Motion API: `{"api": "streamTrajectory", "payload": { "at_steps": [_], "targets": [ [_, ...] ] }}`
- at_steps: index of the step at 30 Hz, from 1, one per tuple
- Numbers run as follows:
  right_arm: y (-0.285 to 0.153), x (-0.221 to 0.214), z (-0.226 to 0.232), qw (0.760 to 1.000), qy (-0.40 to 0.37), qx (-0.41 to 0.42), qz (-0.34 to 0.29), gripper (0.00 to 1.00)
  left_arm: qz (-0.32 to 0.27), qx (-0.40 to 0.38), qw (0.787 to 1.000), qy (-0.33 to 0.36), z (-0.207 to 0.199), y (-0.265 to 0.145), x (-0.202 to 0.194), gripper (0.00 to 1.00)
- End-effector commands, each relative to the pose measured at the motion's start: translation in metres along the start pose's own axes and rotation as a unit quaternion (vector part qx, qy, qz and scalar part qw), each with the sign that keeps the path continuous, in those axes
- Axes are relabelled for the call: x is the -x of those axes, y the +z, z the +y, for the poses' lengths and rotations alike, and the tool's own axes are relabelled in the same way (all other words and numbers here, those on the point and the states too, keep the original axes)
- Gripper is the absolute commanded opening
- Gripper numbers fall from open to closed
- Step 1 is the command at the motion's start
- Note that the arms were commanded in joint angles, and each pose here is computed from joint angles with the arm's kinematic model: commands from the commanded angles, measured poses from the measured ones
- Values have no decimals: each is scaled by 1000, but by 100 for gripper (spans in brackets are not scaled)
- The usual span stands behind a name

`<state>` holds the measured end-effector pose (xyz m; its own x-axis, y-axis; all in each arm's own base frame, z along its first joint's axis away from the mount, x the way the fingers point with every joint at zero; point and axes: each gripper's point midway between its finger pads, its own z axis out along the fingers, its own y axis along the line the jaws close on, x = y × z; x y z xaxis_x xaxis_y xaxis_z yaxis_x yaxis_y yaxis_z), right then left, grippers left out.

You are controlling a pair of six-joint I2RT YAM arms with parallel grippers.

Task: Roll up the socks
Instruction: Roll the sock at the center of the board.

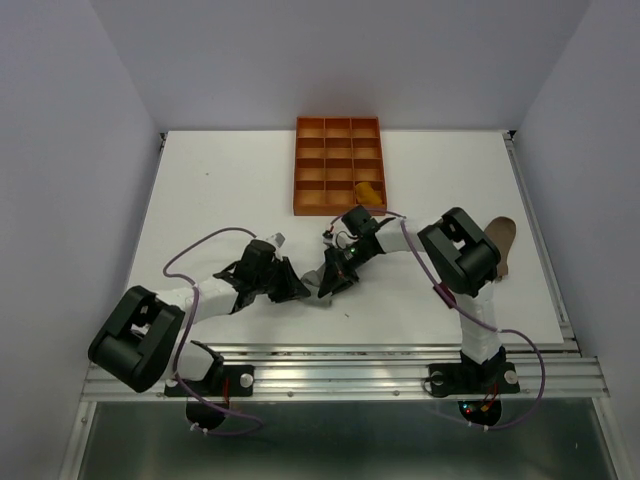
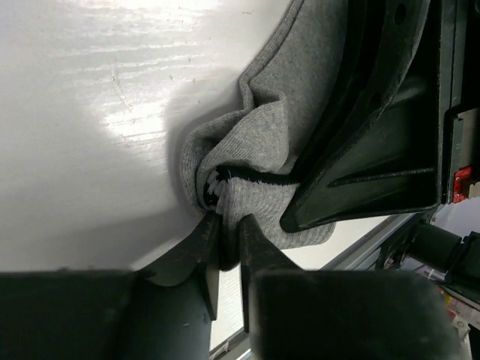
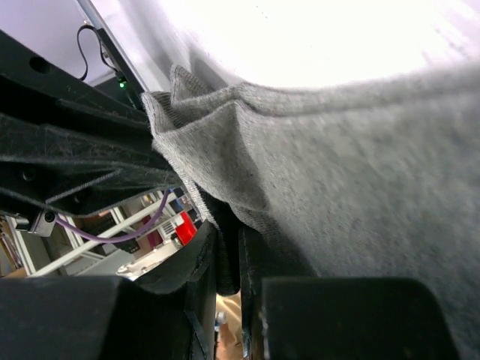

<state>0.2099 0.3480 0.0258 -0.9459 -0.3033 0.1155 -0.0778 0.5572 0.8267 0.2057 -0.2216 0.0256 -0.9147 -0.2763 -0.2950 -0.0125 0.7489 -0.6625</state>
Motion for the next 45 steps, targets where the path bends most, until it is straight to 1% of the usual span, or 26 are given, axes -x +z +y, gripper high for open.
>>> {"api": "streamTrajectory", "payload": {
  "at_steps": [1,2,3,4,5,6,7,8,12,13,14,15,16,17,18,19,20,21,22,23,27,34,39,40,42,45],
  "targets": [
    [2,14,-19,998,-41,-46,-31,11,-5,22,999,25,6,10,6,13],
    [-1,15,-13,997,-61,-41,-34,14,4,31,999,23,9,13,5,4],
    [-4,17,-11,996,-73,-42,-39,17,8,41,999,21,12,15,4,0],
    [-6,19,-9,994,-84,-47,-44,24,16,53,998,18,16,16,1,0],
    [-13,26,-3,990,-116,-59,-61,27,27,79,996,13,25,17,-2,0],
    [-15,25,1,987,-133,-68,-63,35,34,93,995,8,30,17,-4,0],
    [-20,28,5,983,-149,-74,-71,39,42,104,994,8,32,17,-7,0],
    [-27,35,17,974,-185,-92,-94,43,51,121,991,2,38,16,-11,0],
    [-44,43,34,949,-253,-125,-137,48,72,120,990,-4,34,13,-19,0],
    [-46,42,39,943,-272,-128,-142,52,77,124,989,-6,34,11,-21,0],
    [-53,41,52,934,-294,-130,-156,53,78,132,988,-6,36,9,-22,0],
    [-57,41,50,926,-311,-141,-162,53,82,143,986,-11,36,6,-22,0],
    [-63,38,65,915,-337,-133,-177,53,83,147,986,-13,37,5,-23,0],
    [-63,35,71,908,-355,-129,-181,53,85,146,985,-15,35,3,-23,0],
    [-61,31,72,896,-386,-121,-184,54,89,146,985,-19,33,1,-25,0],
    [-62,22,87,876,-430,-111,-190,54,94,143,985,-22,31,0,-27,0],
    [-60,16,91,864,-453,-107,-191,54,100,145,984,-26,31,-2,-29,0],
    [-59,14,98,845,-487,-103,-197,54,102,145,984,-31,29,-3,-29,0],
    [-53,7,91,838,-500,-105,-192,54,105,147,983,-33,28,-3,-29,0],
    [-54,4,96,821,-525,-106,-197,55,110,148,982,-37,27,-5,-31,0],
    [-31,-8,96,794,-570,-117,-175,55,134,140,980,-51,18,-9,-37,0],
    [-19,-13,87,780,-586,-133,-177,55,164,136,975,-72,8,-18,-44,0],
    [-9,-27,72,781,-585,-151,-156,54,179,154,969,-71,8,-24,-44,0],
    [-6,-30,75,779,-589,-150,-155,54,179,158,968,-70,8,-25,-44,0],
    [-4,-38,70,782,-585,-156,-148,54,181,167,966,-73,9,-26,-43,0],
    [1,-50,70,780,-591,-157,-138,54,187,177,963,-76,11,-26,-44,0]
  ]
}}
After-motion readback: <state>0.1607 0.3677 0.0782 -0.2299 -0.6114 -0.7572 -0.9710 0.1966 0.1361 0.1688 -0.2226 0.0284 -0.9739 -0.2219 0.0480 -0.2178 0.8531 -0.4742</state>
